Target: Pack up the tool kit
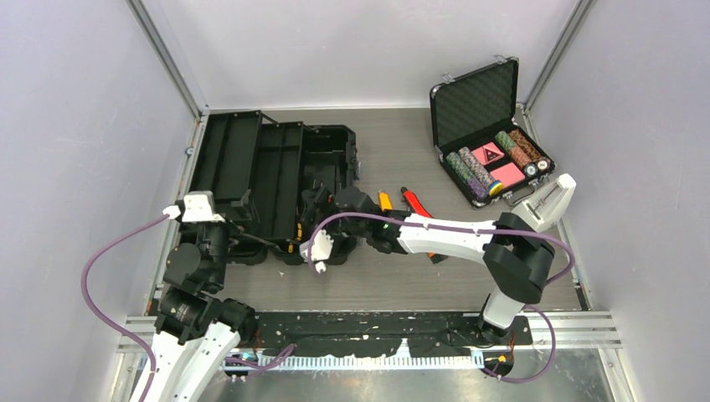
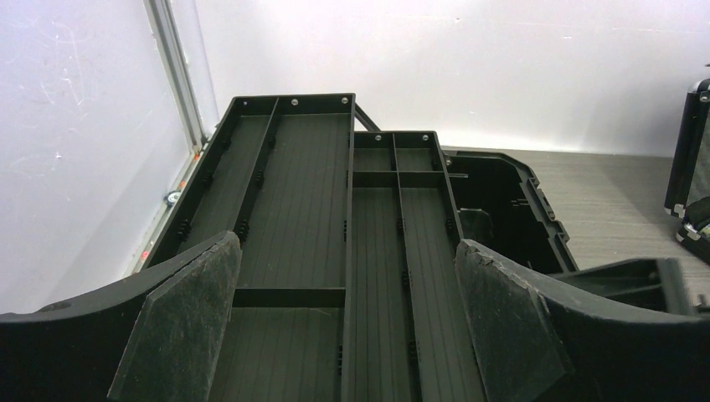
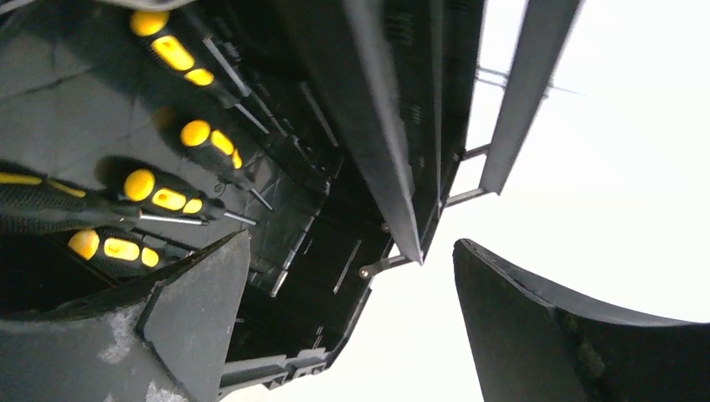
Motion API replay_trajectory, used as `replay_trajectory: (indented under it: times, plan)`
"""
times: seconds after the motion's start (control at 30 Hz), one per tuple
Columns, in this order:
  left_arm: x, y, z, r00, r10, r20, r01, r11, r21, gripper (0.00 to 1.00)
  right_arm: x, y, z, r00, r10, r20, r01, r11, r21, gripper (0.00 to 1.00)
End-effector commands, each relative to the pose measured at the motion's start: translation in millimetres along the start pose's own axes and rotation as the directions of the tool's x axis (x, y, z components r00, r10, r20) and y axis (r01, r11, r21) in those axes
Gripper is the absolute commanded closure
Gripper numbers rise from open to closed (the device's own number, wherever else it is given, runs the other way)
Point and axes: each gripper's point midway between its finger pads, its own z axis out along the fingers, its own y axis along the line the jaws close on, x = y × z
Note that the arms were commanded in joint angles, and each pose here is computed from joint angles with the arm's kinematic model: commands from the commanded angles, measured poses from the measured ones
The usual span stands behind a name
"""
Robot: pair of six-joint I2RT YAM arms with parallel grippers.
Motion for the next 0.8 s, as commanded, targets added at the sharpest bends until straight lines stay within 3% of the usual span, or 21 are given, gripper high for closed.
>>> replay_trajectory:
  times: [0.0,0.07,0.13,0.17,0.2,0.23,0.27,0.3,0.33,0.37,0.4,0.6,0.77]
  plan:
    - [-13,-2,-1,0.999,-0.018,0.044,0.017,1.000,0.014,0.01,3,-67,-35,0.955,0.294,0.041,-0.294,0.918,0.266,0.05]
    - [-13,-2,-1,0.999,-0.018,0.044,0.018,1.000,0.015,0.01,13,-76,-43,0.894,0.445,0.052,-0.436,0.836,0.333,0.05]
    - [-12,-2,-1,0.999,-0.019,0.043,0.018,1.000,0.015,0.01,31,-81,-51,0.784,0.619,0.042,-0.576,0.701,0.422,0.05]
    - [-13,-2,-1,0.999,-0.019,0.044,0.018,1.000,0.015,0.01,47,-86,-60,0.674,0.737,0.048,-0.653,0.564,0.505,0.05]
    - [-13,-2,-1,0.999,-0.018,0.043,0.017,1.000,0.016,0.01,55,-88,-63,0.614,0.788,0.053,-0.679,0.493,0.544,0.05]
    - [-13,-3,-1,0.999,-0.018,0.043,0.017,1.000,0.016,0.01,69,-92,-72,0.506,0.860,0.060,-0.707,0.375,0.599,0.05]
    - [-13,-3,-1,0.999,-0.018,0.044,0.017,1.000,0.016,0.01,77,-74,-67,0.450,0.893,-0.008,-0.724,0.369,0.583,0.05]
    - [-13,-3,-1,0.999,-0.018,0.043,0.017,1.000,0.015,0.01,86,-88,-73,0.359,0.933,0.037,-0.737,0.259,0.625,0.05]
    - [-13,-2,-1,0.999,-0.018,0.044,0.018,1.000,0.015,0.01,93,-68,-67,0.294,0.955,-0.035,-0.746,0.252,0.617,0.05]
    - [-13,-2,-1,0.999,-0.017,0.041,0.017,1.000,0.014,0.01,103,-84,-73,0.199,0.979,0.031,-0.739,0.129,0.661,0.05]
    - [-13,-2,-1,0.999,-0.017,0.041,0.016,1.000,0.014,0.01,109,-60,-66,0.096,0.995,-0.007,-0.745,0.076,0.663,0.05]
    - [-12,-2,0,0.999,-0.016,0.039,0.015,1.000,0.012,0.01,133,-44,-60,-0.190,0.977,0.093,-0.672,-0.198,0.713,0.05]
    - [-13,-2,-1,0.999,-0.016,0.041,0.016,1.000,0.012,0.01,140,-11,-36,-0.360,0.928,0.097,-0.659,-0.327,0.677,0.01]
